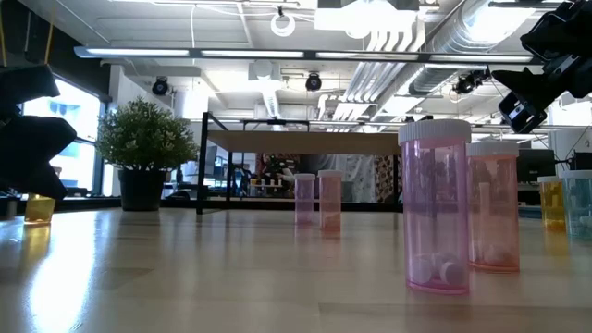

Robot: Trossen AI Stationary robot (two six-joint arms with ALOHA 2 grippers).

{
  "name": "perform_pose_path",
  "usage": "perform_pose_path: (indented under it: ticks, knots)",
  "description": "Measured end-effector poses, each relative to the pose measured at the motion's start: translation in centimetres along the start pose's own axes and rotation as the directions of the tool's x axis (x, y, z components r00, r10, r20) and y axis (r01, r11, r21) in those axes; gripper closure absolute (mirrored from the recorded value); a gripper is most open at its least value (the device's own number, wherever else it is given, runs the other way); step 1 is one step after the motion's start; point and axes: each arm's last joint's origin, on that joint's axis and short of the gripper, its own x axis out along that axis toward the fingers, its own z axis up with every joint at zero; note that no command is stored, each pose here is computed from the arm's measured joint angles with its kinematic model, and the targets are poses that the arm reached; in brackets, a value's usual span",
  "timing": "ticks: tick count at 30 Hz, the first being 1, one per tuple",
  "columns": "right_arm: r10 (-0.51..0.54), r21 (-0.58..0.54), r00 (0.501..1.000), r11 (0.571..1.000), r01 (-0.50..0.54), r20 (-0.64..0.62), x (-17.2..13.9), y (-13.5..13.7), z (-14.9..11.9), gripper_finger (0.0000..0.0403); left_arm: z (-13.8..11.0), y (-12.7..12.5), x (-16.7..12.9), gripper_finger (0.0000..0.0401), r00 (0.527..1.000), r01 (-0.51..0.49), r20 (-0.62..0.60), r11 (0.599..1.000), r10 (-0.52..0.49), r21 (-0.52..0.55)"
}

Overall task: Pick and place medicine bottles onto shelf by color
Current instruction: Put the top left orange pill bottle on the shelf

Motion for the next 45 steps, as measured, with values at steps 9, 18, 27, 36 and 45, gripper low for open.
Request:
perform_pose_path:
  ticks: [9, 18, 27, 36, 45]
  knots:
    - [0.000, 0.000, 1.000, 1.000, 0.000, 0.000, 0.0, 0.0, 0.0, 0.0210, 0.0, 0.0, 0.0, 0.0302, 1.000, 0.006, 0.004, 1.000, -0.006, -0.002]
    - [0.000, 0.000, 1.000, 1.000, 0.000, 0.000, 0.0, 0.0, 0.0, 0.0210, 0.9, 0.1, -0.7, 0.0302, 0.999, 0.045, -0.018, 0.998, -0.046, -0.043]
    - [0.000, 0.000, 1.000, 1.000, 0.000, 0.000, 0.0, 0.0, 0.0, 0.0210, 2.7, 0.3, -1.8, 0.0302, 0.988, 0.151, -0.018, 0.984, -0.154, -0.097]
    - [-0.011, 0.003, 1.000, 1.000, 0.011, 0.009, 0.0, 0.0, 0.0, 0.0210, 4.8, 0.1, -2.8, 0.0302, 0.956, 0.290, -0.017, 0.951, -0.294, -0.103]
    - [-0.013, 0.004, 1.000, 1.000, 0.013, 0.010, 0.0, 0.0, 0.0, 0.0210, 7.7, -1.3, -2.3, 0.0302, 0.928, 0.372, -0.002, 0.927, -0.372, -0.052]
